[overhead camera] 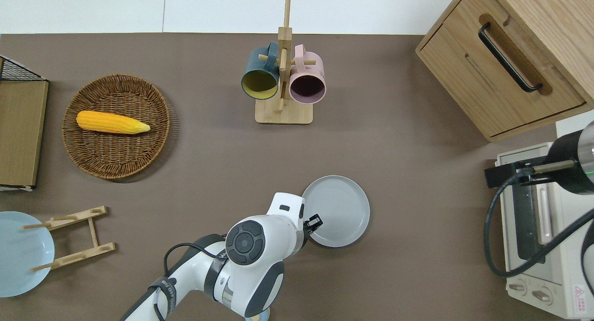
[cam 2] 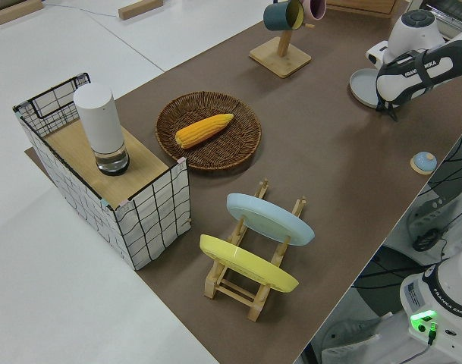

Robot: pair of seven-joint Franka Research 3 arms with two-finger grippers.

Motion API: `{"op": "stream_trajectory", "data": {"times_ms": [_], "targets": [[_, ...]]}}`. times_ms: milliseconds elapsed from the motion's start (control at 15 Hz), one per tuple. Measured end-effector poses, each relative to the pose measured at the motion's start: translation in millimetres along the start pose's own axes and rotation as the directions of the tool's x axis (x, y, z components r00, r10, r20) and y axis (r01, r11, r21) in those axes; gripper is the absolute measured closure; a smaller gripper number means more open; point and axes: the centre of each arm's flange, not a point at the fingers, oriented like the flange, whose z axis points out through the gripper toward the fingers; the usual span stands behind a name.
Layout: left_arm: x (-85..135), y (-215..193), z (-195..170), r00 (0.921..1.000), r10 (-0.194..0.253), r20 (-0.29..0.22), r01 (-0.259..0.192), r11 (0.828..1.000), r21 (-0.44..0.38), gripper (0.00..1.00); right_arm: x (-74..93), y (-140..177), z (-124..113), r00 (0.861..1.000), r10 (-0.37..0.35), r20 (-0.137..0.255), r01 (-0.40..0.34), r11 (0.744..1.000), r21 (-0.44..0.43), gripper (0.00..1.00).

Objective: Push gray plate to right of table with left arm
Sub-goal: 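Push the gray plate with the left gripper toward the toaster oven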

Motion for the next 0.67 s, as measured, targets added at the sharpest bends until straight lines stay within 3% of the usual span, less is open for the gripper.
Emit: {"op": "stream_trajectory", "data": {"times_ms": [667], "targets": [[-24.4,24.9,16.7,0.9971,-0.056,0.051,0.058,0.998,-0.036,0.96,0.0,0.0,0.0,1.0,0.0,0.0,0.0,1.0,0.0,0.0]]}}
